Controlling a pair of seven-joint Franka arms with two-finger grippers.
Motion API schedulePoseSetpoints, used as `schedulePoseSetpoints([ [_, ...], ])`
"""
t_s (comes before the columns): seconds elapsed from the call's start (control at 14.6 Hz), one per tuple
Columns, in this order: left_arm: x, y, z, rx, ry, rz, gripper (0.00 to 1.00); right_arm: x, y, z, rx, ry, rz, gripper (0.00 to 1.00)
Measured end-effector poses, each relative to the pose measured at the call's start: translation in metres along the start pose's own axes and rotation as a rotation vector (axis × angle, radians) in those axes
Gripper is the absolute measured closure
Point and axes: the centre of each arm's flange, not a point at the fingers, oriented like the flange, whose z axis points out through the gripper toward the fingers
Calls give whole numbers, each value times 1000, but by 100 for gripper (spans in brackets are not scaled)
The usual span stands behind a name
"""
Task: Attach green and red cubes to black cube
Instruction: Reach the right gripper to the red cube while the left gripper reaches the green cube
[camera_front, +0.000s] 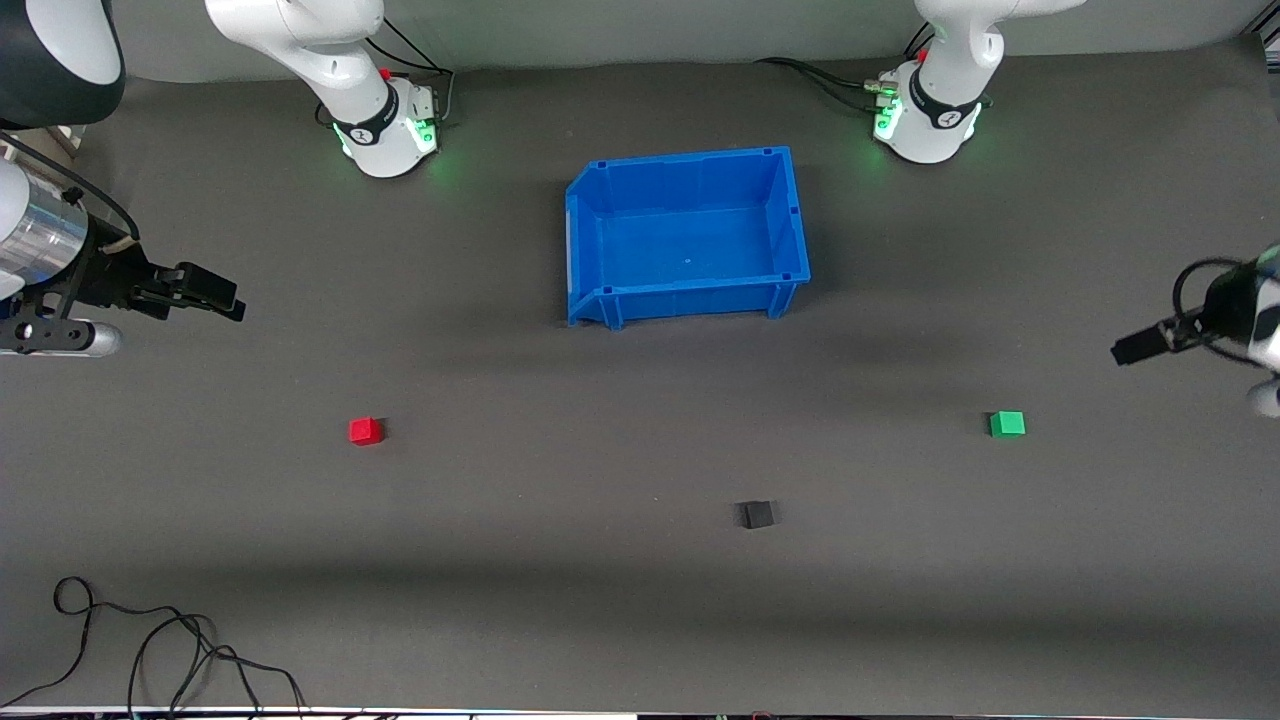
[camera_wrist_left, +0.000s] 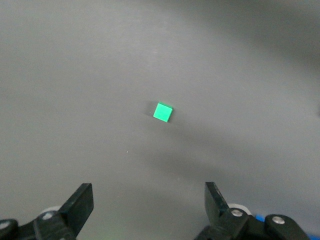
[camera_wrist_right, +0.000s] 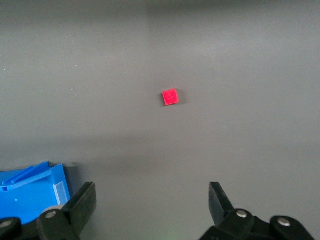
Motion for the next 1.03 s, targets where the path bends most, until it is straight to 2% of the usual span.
schedulePoseSetpoints([
  [0.21, 15, -2, 57, 7, -8, -254, 0, 25, 0, 43, -2, -31, 5, 0],
  [0.48, 30, -8, 116, 55, -53, -491, 0, 70, 2, 145, -6, -92, 16, 0],
  [0.68, 40, -23, 180, 58, -60, -708, 3, 92, 5, 218, -9, -129, 25, 0],
  [0.82, 43, -31, 221, 44, -51, -833, 12, 100, 7, 261, -11, -152, 29, 0],
  [1.03, 38, -8, 257, 13, -18, -1006, 15, 105, 7, 309, -12, -148, 29, 0],
])
